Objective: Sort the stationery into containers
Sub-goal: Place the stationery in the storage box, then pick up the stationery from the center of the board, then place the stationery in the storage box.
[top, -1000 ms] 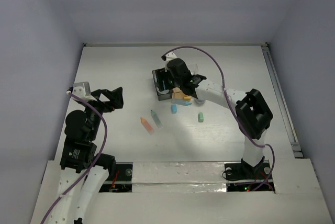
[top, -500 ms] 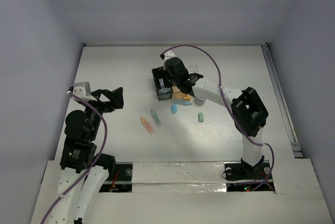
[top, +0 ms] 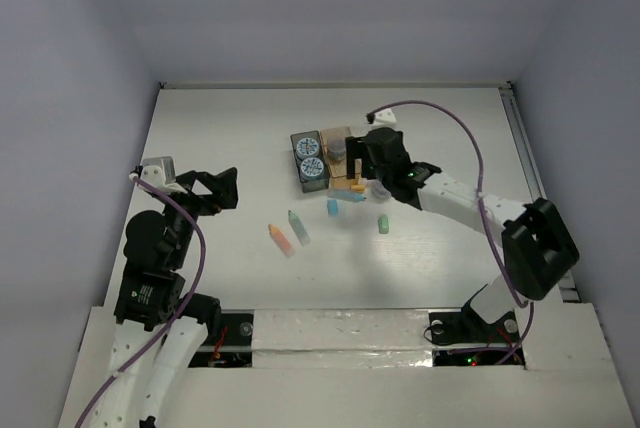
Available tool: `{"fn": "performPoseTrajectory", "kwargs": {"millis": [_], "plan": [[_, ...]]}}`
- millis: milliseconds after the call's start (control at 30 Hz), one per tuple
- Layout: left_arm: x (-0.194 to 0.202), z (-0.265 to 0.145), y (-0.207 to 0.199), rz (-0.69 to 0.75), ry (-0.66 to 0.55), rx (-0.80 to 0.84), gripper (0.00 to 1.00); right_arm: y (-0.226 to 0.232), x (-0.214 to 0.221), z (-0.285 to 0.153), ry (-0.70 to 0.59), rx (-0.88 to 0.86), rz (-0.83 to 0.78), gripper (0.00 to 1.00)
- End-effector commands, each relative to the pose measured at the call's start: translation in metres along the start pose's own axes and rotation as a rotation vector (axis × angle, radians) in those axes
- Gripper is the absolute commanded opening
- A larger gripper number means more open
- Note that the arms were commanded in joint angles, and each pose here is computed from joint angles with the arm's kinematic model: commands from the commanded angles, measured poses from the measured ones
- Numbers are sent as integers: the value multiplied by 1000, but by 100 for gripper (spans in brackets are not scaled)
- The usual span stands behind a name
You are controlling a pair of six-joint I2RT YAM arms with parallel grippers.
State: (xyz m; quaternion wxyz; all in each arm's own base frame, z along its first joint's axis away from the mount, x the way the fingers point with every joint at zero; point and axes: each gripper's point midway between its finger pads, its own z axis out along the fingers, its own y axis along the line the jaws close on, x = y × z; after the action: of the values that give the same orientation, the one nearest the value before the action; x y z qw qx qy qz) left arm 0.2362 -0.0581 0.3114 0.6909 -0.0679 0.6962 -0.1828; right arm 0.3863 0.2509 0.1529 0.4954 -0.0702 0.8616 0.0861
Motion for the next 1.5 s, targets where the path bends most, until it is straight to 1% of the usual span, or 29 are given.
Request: {"fn": "performPoseTrajectory", "kwargs": {"millis": [0,67,100,167,300,333,500,600,667,767,800,967,1000,1067,1100,1167,1233,1300,1333,1367,1433,1467], "plan": [[-16,-1,-10,5,-62,45,99,-28,7,-18,-20,73,90,93],[-15,-1,-12,4,-57,53,99,-35,19,-23,9,94,92,95],[-14,-1,-12,4,-55,52,99,-42,31,-23,34,121,83,99],[-15,-1,-12,4,-57,53,99,-58,45,-21,72,166,98,100],[-16,-2,-12,4,-61,56,99,-68,63,-10,125,144,138,100],[-15,-2,-12,4,-58,55,99,-65,60,-6,113,126,131,100],[-15,-2,-13,6,-57,58,99,-67,59,10,135,142,93,99],[-15,-3,-13,6,-59,62,99,-72,53,19,123,151,106,97],[-15,-3,-13,7,-59,62,99,-75,57,27,140,157,107,96],[-15,-3,-13,9,-58,60,99,-81,58,32,135,177,110,86],[-15,-3,-13,9,-57,59,99,-82,59,31,133,178,110,78],[-15,-2,-14,9,-57,64,99,-89,48,11,94,193,115,55],[-15,-2,-14,9,-56,65,99,-89,35,0,62,185,124,51],[-14,-2,-14,9,-53,64,99,-88,29,-12,56,167,127,51],[-14,-1,-14,9,-53,64,99,-80,17,-22,31,112,133,51],[-14,-1,-14,9,-53,66,99,-67,2,-29,6,39,144,51],[-14,0,-14,8,-50,63,99,-43,-10,-32,-12,-50,134,51],[-14,0,-14,8,-52,64,99,-29,-29,-29,-47,-92,133,51],[-12,0,-13,8,-46,62,99,-18,-24,-21,-23,-116,123,51],[-12,0,-13,8,-46,62,99,-7,-39,-19,-47,-142,120,51],[-11,0,-13,10,-41,62,99,6,-48,-12,-64,-176,112,51],[-11,0,-13,10,-41,62,99,9,-42,-2,-41,-175,105,51]]}}
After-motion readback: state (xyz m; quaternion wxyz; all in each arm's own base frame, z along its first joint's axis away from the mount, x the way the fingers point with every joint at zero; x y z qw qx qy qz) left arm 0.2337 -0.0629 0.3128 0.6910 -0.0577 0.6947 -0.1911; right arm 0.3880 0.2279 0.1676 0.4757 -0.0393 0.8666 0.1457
